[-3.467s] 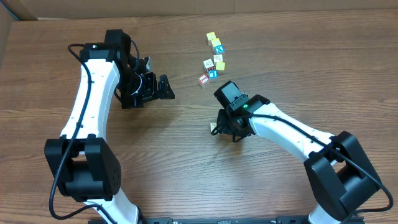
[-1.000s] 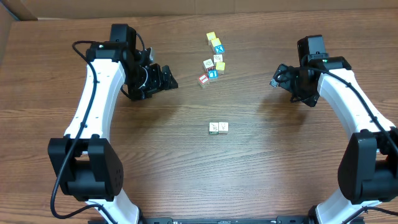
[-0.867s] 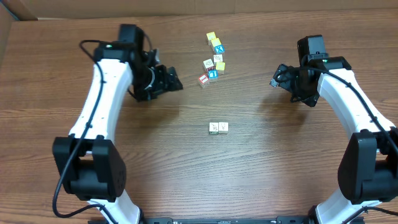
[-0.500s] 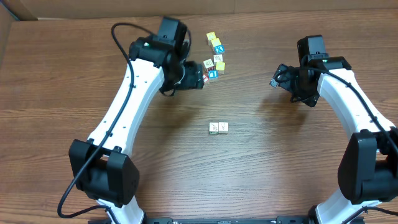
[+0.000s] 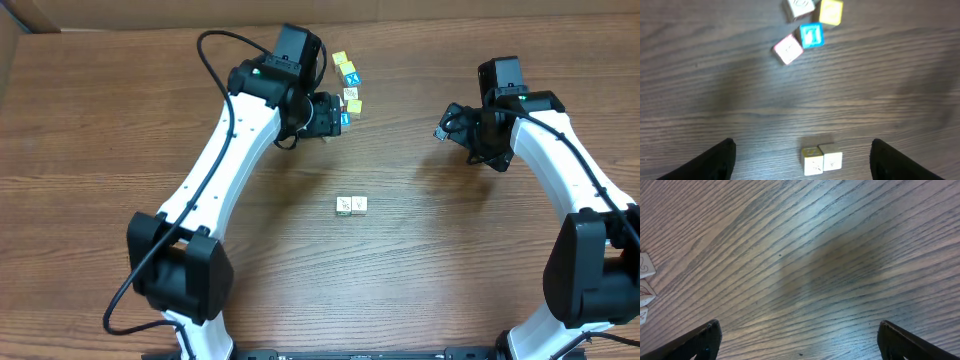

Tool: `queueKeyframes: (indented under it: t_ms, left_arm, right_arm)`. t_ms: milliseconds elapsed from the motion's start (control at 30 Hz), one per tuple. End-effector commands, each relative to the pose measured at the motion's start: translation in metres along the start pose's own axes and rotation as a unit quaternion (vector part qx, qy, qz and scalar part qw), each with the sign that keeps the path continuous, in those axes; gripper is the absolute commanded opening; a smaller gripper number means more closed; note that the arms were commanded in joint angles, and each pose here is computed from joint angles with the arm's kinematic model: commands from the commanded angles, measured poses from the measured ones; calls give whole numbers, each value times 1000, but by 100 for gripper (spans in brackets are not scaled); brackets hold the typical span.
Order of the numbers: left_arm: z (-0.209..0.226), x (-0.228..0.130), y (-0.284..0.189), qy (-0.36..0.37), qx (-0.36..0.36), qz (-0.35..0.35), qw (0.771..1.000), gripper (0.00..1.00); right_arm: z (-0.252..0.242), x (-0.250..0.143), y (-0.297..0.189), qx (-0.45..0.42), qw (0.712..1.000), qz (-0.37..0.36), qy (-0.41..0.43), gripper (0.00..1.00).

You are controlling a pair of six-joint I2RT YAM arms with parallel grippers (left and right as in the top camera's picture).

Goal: Flip 4 blocks
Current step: 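Move the left gripper over the block cluster toward the red-lettered block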

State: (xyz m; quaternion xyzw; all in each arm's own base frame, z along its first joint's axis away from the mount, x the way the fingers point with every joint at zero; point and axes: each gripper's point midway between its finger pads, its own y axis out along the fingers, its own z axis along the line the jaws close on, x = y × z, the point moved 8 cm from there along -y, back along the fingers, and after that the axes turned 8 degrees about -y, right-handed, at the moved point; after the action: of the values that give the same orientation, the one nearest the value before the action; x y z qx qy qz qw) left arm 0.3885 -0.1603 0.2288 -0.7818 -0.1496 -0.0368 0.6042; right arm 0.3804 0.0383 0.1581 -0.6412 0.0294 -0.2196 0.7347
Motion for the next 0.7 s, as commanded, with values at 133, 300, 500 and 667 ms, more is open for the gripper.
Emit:
queueKeyframes:
  t_ms: [133,300,500,667]
  left_arm:
    - [3,-1,13,6,37,29,999,71]
    - [0,19,1,19,85,13,996,70]
    - [-15,39,12,26,71,4,997,59]
    - [-28,37,44,36,50,21,998,39]
  right_arm:
    - [0,4,-4,0,1000,-11,-1,100]
    - [0,4,-4,0,1000,-11,-1,100]
    - [0,4,-4,0,1000,-11,-1,100]
    - [0,4,-4,0,1000,-11,-1,100]
